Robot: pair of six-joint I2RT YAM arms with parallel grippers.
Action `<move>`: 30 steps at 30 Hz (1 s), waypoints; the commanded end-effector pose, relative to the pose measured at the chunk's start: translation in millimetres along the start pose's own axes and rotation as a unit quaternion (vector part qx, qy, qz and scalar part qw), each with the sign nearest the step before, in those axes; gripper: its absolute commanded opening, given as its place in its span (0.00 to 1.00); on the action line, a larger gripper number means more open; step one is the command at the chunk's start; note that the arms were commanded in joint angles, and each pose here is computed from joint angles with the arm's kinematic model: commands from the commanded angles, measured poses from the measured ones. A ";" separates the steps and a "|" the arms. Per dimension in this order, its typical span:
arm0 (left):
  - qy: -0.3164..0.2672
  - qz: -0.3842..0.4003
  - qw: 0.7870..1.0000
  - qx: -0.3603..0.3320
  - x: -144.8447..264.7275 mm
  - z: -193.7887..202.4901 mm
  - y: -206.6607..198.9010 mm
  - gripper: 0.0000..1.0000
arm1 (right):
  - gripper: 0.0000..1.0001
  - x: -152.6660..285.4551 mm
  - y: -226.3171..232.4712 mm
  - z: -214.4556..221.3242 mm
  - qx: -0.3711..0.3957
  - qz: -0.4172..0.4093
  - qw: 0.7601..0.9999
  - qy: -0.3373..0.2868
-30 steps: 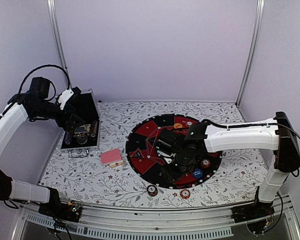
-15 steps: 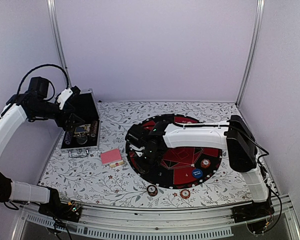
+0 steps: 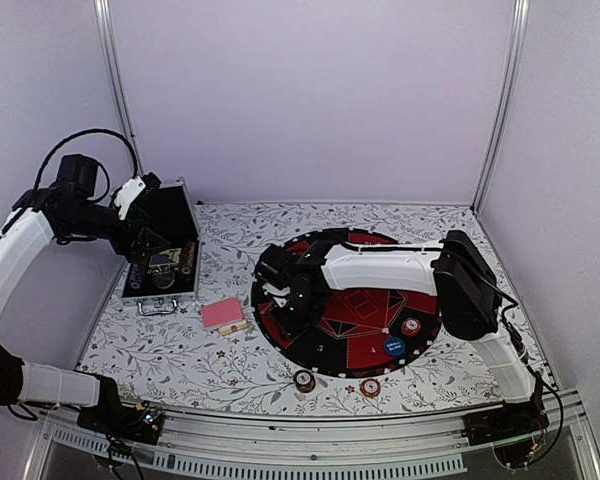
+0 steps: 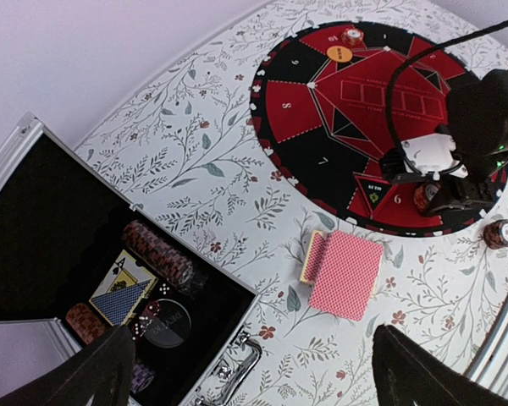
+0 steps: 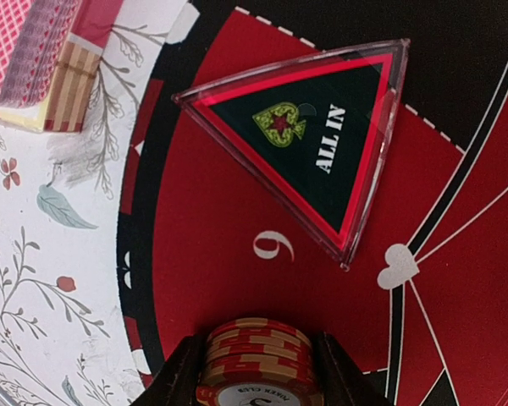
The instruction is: Distribute texas hold em gaming equipment
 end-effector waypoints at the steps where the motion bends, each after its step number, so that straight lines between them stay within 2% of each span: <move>1: -0.006 0.010 1.000 -0.003 -2.0 -2.2 -3.3 1.00 | 0.30 -10.0 -0.7 -9.6 0.000 -0.009 1.000 -0.013; 11: -0.006 0.005 1.000 -0.004 -1.7 -0.9 -3.2 1.00 | 0.31 -13.7 -5.5 -14.0 -0.009 -0.011 1.000 -0.018; 13: -0.006 0.004 1.000 -0.004 -1.8 -0.5 -3.1 1.00 | 0.36 -14.5 -5.2 -12.2 -0.010 -0.010 1.000 -0.013; 16: -0.006 0.000 1.000 -0.007 -1.2 -0.2 -2.9 1.00 | 0.49 -14.7 -5.6 -10.2 -0.013 -0.010 1.000 -0.011; 18: -0.006 -0.001 1.000 -0.007 -0.6 -0.4 -2.7 1.00 | 0.65 -11.8 -5.7 -9.6 -0.014 -0.010 1.000 -0.010; 20: -0.008 -0.001 1.000 -0.008 0.2 -1.1 -3.4 1.00 | 0.74 -4.9 -6.5 -12.1 -0.013 -0.010 1.000 -0.016; 22: -0.008 0.001 1.000 -0.007 -0.1 -0.2 -3.8 1.00 | 0.77 6.3 -9.0 -17.8 -0.010 -0.005 1.000 -0.029; 30: -0.008 -0.001 1.000 -0.008 2.0 0.2 -4.9 1.00 | 0.77 53.2 -14.5 -21.8 -0.017 0.014 0.998 -0.055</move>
Point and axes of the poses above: each gripper's point midway between its finger pads, its own x axis back along the fingers, its own y axis along the line the jaws close on, z = x × y, the point moved 7 cm from there along x, back along the fingers, and after that the axes turned 9 degrees about x, right-handed, at the moved point
